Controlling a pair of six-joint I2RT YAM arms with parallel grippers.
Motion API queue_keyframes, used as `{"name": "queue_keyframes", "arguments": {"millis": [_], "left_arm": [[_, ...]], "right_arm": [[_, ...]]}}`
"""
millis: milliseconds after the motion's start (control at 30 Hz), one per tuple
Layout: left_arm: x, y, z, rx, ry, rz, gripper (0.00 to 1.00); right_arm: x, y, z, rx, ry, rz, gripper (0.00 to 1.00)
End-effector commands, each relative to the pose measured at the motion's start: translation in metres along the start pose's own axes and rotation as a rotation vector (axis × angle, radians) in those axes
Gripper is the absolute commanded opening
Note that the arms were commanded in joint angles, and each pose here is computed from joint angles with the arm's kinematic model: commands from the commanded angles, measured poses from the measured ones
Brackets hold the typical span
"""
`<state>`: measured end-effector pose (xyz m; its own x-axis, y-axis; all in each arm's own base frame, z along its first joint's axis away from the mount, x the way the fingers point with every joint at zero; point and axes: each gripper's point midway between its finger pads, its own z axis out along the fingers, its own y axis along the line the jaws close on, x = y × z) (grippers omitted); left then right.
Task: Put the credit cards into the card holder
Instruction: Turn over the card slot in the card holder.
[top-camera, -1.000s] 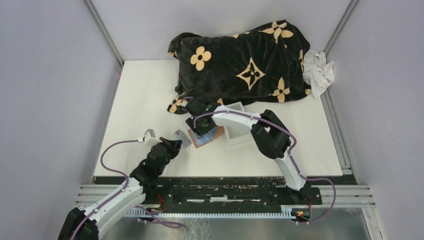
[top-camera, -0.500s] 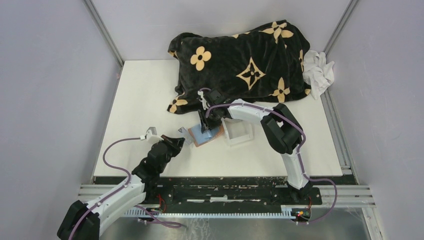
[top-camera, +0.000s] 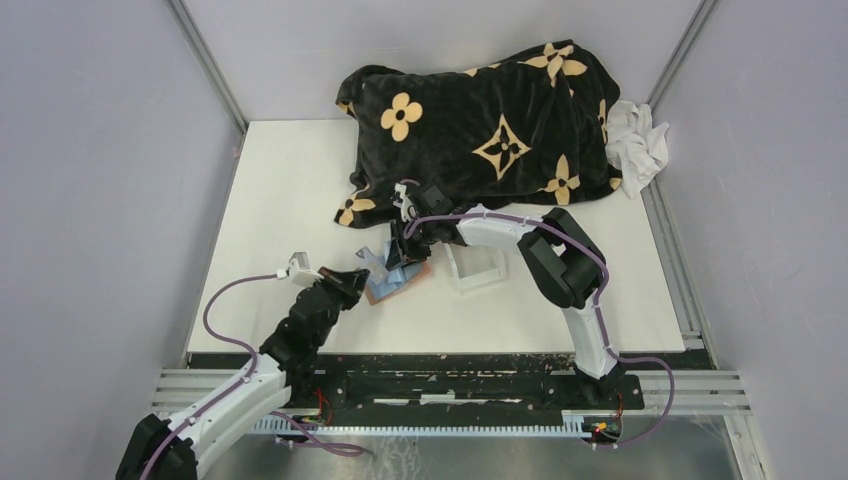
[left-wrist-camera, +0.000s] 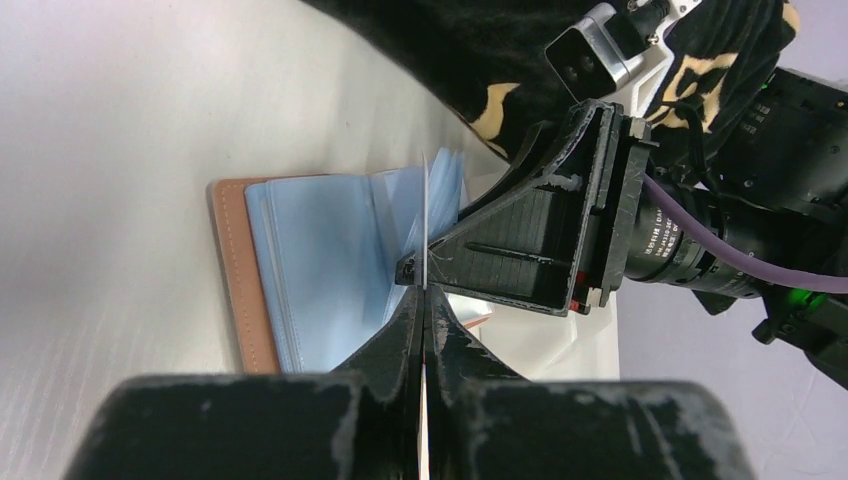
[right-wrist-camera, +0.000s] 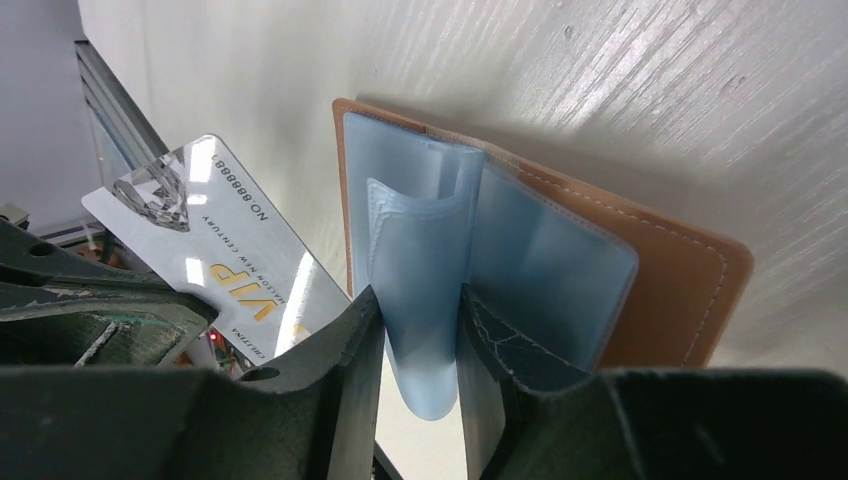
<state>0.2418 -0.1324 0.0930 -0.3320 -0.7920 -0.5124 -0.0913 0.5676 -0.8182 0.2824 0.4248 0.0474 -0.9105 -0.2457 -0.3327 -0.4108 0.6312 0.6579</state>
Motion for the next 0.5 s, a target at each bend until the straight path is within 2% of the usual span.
{"name": "queue_keyframes", "arguments": {"millis": [0,467], "left_arm": [[-0.009,-0.005,-0.001,0.010,-0.033,-0.003,0.03],[-0.019,0.018,-0.012,-0.061,-0.093,-0.016,0.03]], "right_arm": [[-0.020,0.038,-0.011,-0.145,-0.074,0.008,0.36],[-0.020,0.033,-0.004,-0.183,-0.081,0.066,0.34]]}}
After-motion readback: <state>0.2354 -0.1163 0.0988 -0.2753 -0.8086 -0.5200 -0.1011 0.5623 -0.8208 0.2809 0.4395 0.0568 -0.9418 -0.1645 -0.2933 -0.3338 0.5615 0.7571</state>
